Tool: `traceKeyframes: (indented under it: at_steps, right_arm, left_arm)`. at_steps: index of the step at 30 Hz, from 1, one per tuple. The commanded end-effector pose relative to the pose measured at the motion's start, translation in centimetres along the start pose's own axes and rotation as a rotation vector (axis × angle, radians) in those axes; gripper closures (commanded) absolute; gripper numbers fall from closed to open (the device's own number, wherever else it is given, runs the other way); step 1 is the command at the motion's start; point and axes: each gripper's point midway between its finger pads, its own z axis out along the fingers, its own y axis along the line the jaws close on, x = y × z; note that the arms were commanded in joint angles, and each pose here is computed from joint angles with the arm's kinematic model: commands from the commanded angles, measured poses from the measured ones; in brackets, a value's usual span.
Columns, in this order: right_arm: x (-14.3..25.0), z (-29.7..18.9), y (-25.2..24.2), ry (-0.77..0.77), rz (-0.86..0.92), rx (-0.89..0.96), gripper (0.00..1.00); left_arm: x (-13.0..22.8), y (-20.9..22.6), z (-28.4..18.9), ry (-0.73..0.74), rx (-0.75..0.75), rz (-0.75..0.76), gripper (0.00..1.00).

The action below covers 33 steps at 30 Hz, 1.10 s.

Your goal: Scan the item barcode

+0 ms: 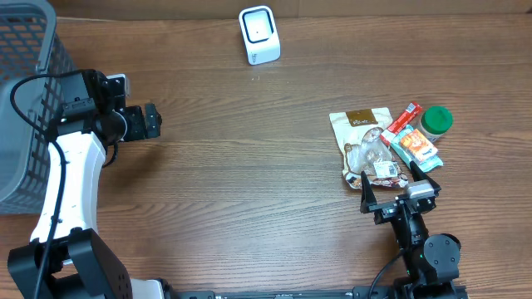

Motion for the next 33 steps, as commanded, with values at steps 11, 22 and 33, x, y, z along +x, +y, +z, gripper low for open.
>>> traceKeyframes:
  at_steps: [11,22,33]
  right_arm:
    - [0.2,0.0,0.0,-0.004,-0.001,0.002,0.00]
    - [0.2,0.0,0.0,-0.004,-0.001,0.002,0.00]
    - [0.2,0.0,0.0,-0.004,-0.001,0.002,0.00]
  left_arm:
    - [-2.9,-2.8,-5.8,-0.176,0.020,0.083,0.01]
    - [-4.5,-4.5,-17.6,-0.492,0.005,0.131,0.00]
    - [-3.3,-4.9,-18.8,-0.495,0.010,0.137,0.00]
